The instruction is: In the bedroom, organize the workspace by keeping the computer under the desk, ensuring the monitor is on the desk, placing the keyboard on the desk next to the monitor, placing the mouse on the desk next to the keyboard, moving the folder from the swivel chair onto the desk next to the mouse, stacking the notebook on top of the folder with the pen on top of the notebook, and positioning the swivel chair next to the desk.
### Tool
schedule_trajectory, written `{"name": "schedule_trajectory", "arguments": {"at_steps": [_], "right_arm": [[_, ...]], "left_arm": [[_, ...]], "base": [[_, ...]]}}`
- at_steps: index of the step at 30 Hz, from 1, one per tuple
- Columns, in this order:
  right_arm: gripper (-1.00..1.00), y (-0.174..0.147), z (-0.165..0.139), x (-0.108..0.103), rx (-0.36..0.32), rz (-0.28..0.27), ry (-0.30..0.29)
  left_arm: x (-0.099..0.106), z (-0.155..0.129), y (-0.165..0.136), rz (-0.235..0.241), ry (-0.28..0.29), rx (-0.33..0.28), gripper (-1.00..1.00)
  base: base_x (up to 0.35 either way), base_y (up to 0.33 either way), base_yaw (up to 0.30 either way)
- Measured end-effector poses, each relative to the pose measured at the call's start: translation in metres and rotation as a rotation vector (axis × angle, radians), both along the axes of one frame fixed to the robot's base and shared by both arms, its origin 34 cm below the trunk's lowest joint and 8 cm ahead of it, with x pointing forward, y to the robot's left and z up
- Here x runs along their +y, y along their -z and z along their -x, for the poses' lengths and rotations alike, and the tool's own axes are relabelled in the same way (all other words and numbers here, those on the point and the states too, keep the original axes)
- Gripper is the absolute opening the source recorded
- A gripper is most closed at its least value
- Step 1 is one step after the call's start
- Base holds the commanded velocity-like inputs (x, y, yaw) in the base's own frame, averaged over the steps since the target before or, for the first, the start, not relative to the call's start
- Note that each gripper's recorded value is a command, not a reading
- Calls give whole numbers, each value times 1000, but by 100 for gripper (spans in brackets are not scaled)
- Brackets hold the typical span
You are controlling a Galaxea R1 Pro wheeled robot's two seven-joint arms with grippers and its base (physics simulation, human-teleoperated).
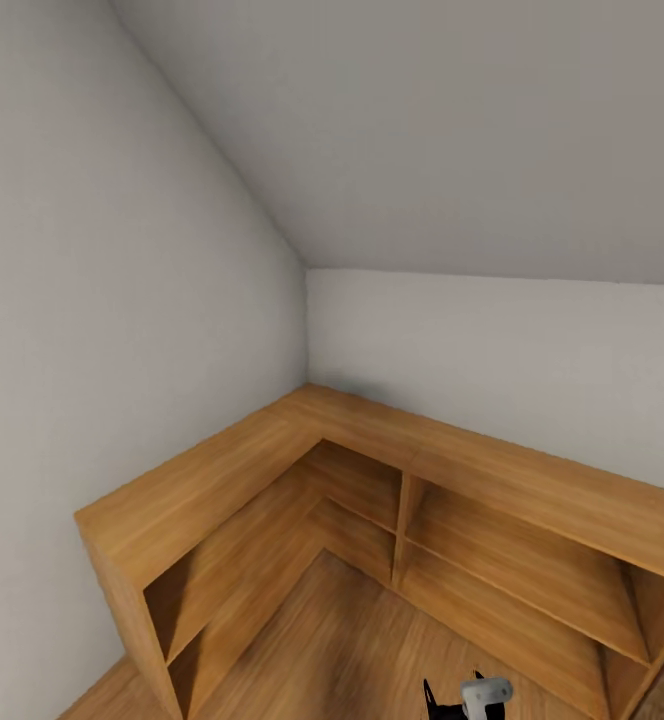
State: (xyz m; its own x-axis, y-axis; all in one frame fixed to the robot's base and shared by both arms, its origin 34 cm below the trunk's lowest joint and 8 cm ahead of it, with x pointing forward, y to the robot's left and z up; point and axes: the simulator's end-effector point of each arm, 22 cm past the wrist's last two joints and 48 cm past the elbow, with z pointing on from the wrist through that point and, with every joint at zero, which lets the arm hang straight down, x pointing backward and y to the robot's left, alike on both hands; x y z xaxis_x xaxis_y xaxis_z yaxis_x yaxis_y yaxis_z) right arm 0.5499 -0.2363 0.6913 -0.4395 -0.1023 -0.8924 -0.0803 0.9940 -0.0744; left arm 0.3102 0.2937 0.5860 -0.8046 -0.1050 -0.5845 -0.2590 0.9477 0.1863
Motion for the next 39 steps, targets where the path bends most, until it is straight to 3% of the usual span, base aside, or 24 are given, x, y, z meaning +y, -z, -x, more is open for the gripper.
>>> {"name": "schedule_trajectory", "arguments": {"at_steps": [9,16,39], "right_arm": [[100,-1,0,2,-4,5,-13],[100,-3,0,9,-7,22,-54],[100,-6,-2,9,-15,25,-59]], "left_arm": [[0,-1,-1,0,0,-4,100],[0,-2,-1,0,0,-7,100],[0,-5,-3,0,-3,-16,100]], "base": [[55,18,-297],[280,93,-297],[274,109,-297]]}}
